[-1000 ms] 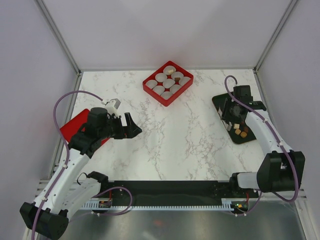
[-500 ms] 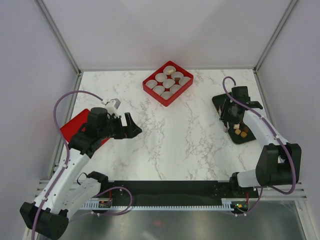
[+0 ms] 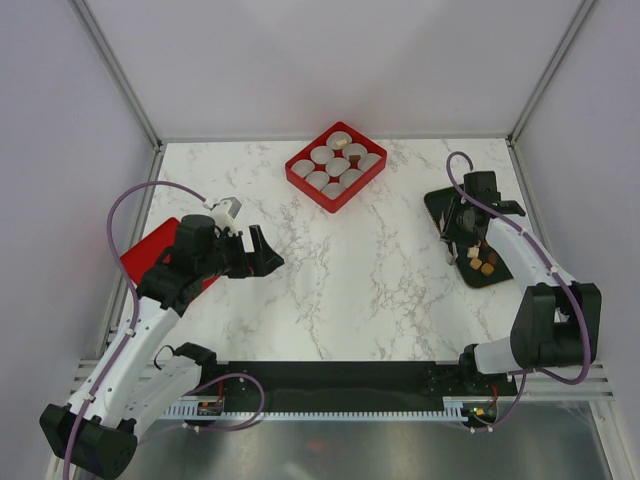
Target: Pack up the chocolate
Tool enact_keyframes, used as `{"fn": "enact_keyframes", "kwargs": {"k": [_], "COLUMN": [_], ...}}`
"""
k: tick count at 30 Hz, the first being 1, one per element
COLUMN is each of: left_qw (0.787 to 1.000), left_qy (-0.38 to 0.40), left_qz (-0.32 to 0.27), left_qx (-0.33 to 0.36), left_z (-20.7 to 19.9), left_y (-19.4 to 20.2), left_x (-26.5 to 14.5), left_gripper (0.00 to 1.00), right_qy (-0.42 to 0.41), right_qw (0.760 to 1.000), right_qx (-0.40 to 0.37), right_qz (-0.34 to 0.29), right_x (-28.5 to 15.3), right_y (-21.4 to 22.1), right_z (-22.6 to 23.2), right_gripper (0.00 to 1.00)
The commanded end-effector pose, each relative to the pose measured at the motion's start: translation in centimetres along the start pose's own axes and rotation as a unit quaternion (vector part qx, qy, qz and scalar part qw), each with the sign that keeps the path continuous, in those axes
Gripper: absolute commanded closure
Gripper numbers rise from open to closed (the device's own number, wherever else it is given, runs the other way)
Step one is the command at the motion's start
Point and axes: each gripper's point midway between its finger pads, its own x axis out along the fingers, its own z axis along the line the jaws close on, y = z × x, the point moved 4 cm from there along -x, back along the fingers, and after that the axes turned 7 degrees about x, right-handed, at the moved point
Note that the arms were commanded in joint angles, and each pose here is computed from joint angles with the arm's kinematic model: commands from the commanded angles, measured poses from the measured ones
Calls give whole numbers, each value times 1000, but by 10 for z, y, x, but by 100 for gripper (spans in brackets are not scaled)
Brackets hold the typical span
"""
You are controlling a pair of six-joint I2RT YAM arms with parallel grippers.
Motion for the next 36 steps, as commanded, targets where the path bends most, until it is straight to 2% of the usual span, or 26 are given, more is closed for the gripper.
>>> {"fn": "enact_keyframes", "kwargs": {"k": [1, 12, 20, 24, 26, 32, 36], "left_qw": [999, 999, 999, 999, 999, 999, 999], "left_qy": [18, 16, 14, 13, 13, 14, 14], "left_qz": [-13, -15, -14, -16, -16, -15, -16], "left_qx": [27, 27, 26, 27, 26, 27, 27], "left_z": [-4, -3, -2, -2, -2, -2, -2], "left_y": [-6, -6, -6, -6, -6, -5, -6], "left_x": [1, 0, 1, 0, 1, 1, 0], "left_gripper": [0, 0, 0, 0, 0, 0, 0], "right_qy": [-10, -44, -130, -152, -165, -171, -155], "right_qw": [999, 997, 987, 983, 979, 977, 978], "right_qx": [5, 18, -18, -46, -57, -66, -69], "right_qz": [-51, -69, -97, -88, -104, -111, -118], "right_x": [-22, -39, -50, -33, -33, -1, 19], "right_y": [-27, -52, -80, -79, -84, -90, -92], "right_z": [8, 29, 114, 164, 187, 221, 225], "right_gripper": [63, 66, 66, 67, 67, 66, 66]}}
